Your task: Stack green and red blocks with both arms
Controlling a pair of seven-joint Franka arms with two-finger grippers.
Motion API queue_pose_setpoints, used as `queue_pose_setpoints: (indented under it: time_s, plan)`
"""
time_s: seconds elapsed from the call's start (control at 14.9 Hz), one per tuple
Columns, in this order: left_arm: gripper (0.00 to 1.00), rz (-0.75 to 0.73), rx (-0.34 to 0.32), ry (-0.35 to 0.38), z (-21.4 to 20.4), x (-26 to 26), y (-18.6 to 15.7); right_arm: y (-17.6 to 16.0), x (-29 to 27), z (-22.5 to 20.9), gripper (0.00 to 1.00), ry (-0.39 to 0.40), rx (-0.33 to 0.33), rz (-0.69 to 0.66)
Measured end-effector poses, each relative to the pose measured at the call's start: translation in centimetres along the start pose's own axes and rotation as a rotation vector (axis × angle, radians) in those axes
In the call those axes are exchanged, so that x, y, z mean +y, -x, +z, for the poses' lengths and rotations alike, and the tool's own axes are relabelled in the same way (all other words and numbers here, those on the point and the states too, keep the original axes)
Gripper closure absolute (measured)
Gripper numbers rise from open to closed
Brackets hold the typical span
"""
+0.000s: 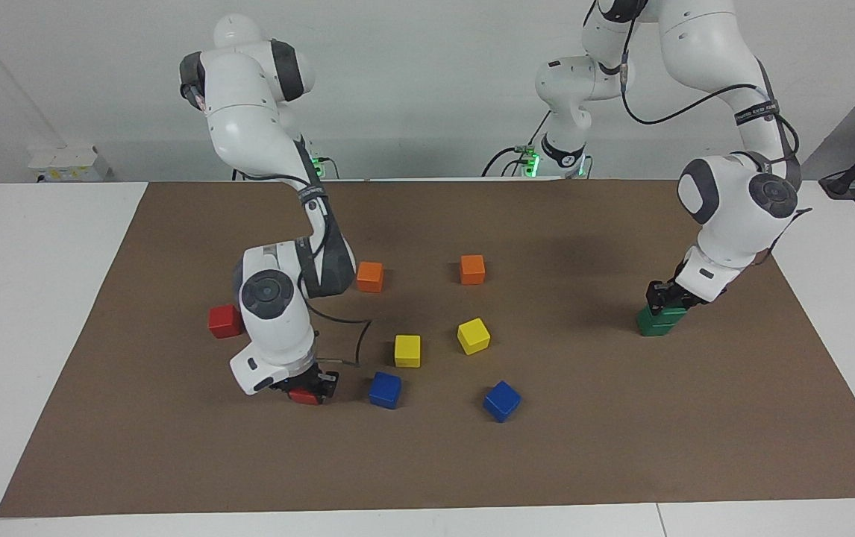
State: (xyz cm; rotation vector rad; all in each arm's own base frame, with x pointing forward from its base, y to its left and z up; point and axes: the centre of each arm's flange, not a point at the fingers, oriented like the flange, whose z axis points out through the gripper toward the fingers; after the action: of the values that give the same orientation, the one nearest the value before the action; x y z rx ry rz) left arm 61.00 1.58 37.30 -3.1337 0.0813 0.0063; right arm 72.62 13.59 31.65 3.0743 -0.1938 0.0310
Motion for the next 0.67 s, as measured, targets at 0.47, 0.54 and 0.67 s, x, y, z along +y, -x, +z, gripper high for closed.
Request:
queue_pose_setpoints:
  time_s: [0.47, 0.54, 0.67]
  plan:
    - [0.45, 0.000, -0.001, 0.000, 0.4, 0.0, 0.1, 4.6, 11.4, -8.3, 0.45, 0.015, -0.093, -0.177]
    - [0.45, 0.000, 0.005, 0.000, 0.4, 0.0, 0.1, 5.7, 12.9, -8.4, 0.45, 0.012, -0.090, -0.192]
    - [0.45, 0.000, 0.008, 0.000, 0.4, 0.0, 0.1, 7.8, 15.3, -7.9, 0.45, 0.005, -0.073, -0.230]
